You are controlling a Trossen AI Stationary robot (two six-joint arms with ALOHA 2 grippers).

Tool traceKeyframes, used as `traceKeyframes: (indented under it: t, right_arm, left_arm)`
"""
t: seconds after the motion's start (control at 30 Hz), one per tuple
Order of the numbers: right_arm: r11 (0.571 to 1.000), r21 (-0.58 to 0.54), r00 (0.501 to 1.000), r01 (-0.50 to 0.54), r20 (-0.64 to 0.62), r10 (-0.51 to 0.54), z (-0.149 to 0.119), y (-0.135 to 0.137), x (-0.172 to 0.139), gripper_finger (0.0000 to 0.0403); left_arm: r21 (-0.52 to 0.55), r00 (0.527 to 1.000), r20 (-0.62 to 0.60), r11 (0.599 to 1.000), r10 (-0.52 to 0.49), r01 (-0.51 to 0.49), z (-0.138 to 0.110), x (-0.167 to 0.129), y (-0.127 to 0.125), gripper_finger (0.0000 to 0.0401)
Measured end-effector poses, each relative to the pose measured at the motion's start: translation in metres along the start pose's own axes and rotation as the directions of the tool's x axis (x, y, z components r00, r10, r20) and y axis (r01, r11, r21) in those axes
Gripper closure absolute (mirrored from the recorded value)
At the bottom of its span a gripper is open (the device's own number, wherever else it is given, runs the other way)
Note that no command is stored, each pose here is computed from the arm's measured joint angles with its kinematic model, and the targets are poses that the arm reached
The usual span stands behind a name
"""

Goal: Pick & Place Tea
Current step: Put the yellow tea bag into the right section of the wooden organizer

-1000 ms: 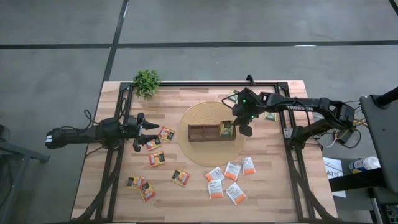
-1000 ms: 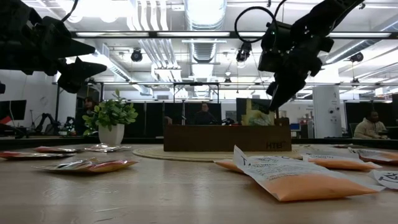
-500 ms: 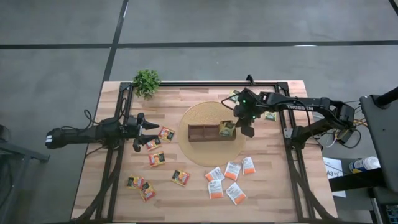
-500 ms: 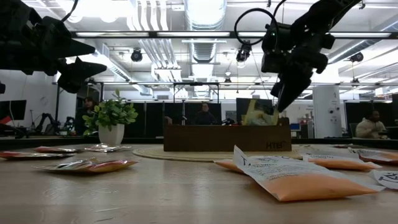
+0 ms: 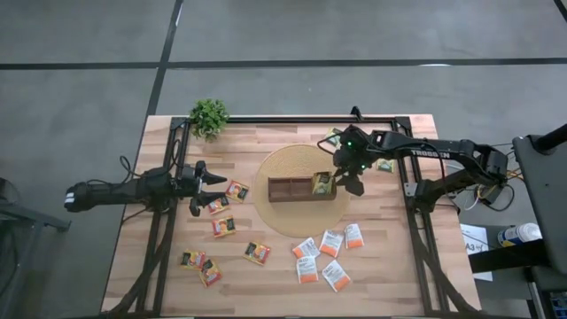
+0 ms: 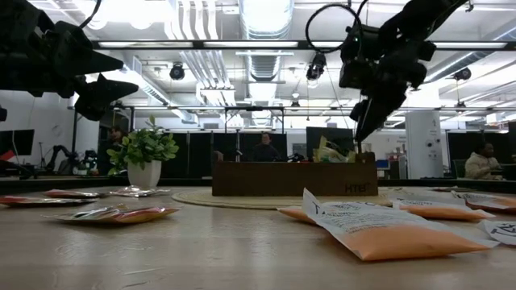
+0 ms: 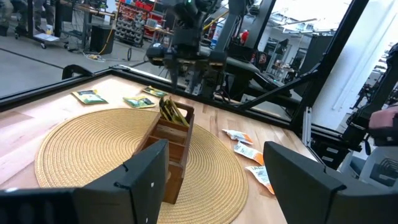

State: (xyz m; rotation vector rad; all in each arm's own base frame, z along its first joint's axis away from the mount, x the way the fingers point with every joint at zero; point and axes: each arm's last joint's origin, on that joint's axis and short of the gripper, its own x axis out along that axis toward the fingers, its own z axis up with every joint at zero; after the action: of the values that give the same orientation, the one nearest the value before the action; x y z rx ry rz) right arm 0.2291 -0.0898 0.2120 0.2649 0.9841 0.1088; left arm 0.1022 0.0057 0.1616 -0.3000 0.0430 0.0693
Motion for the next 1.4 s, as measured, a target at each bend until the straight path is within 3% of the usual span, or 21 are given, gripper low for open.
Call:
traceKeyframes:
  t: [0.13, 0.3, 0.43, 0.57, 0.77, 1.1, 1.4]
  right_arm:
    - [0.981, -0.102, 0.984, -0.166, 0.052, 0.172, 0.009, 0.011, -0.002, 0.0207]
    - [0.968, -0.183, 0.975, -0.171, 0.113, 0.194, 0.023, 0.021, 0.003, 0.0212]
    - [0.974, -0.135, 0.967, -0.184, 0.151, 0.204, 0.032, 0.021, 0.016, 0.0217]
    - [0.975, -0.076, 0.97, -0.207, 0.11, 0.215, 0.033, 0.019, 0.031, 0.022]
    - [0.978, -0.032, 0.976, -0.208, 0.053, 0.209, 0.036, 0.011, 0.052, 0.022]
    - [0.996, 0.026, 0.984, -0.082, -0.154, 0.085, 0.043, -0.001, 0.07, 0.0233]
    - [0.994, -0.076, 0.994, -0.083, -0.078, 0.077, 0.063, 0.005, 0.05, 0.0236]
  left_arm:
    - [0.0, 1.0, 0.0, 1.0, 0.0, 0.0, 0.0, 0.0, 0.0, 0.0144]
    - [0.0, 1.0, 0.0, 1.0, 0.0, 0.0, 0.0, 0.0, 0.0, 0.0144]
    - [0.0, 1.0, -0.001, 1.0, 0.0, 0.0, 0.0, 0.0, 0.0, 0.0144]
    - [0.0, 1.0, 0.0, 1.0, 0.0, 0.0, 0.0, 0.0, 0.0, 0.0144]
    - [0.0, 1.0, 0.0, 1.0, 0.0, 0.0, 0.0, 0.0, 0.0, 0.0144]
    - [0.0, 1.0, 0.0, 1.0, 0.0, 0.0, 0.0, 0.0, 0.0, 0.0144]
    - [0.0, 1.0, 0.0, 1.0, 0.0, 0.0, 0.0, 0.0, 0.0, 0.0144]
